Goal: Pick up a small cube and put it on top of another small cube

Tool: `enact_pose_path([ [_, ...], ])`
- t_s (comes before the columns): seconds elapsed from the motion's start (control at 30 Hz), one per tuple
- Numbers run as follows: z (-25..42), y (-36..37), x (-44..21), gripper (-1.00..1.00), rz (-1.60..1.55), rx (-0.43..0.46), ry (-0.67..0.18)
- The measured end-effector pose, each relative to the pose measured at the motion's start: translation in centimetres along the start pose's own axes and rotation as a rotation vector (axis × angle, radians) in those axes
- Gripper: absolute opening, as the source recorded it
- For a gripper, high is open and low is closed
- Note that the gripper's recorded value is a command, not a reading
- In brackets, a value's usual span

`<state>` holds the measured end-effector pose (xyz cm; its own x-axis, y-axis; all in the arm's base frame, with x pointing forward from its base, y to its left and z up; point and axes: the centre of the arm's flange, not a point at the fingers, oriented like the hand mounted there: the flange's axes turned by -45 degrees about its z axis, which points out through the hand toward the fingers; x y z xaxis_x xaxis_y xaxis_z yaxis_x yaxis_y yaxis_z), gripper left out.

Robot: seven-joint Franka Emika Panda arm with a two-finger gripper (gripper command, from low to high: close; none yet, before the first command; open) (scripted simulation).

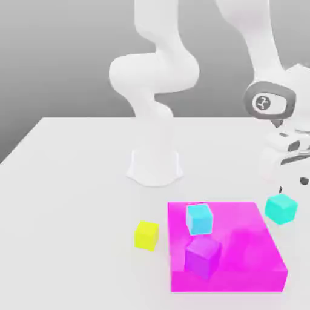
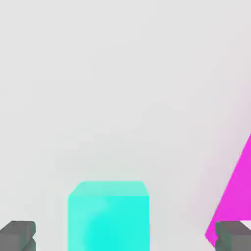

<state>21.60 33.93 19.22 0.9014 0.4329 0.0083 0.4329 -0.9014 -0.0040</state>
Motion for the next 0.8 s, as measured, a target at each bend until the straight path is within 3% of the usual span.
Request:
enact_pose_path([
  [0.27,5.2,-0.1,-0.3,0.0,0.0,0.001,-0.006],
  [0.3,5.7,0.0,-0.4,-1.0,-0.001,-0.001,-0.007],
  [0.53,5.7,0.0,-0.4,-1.0,-0.001,0.0,-0.006],
  [0.8,0.9,-0.2,-0.1,-1.0,0.001,0.005,-0.003],
])
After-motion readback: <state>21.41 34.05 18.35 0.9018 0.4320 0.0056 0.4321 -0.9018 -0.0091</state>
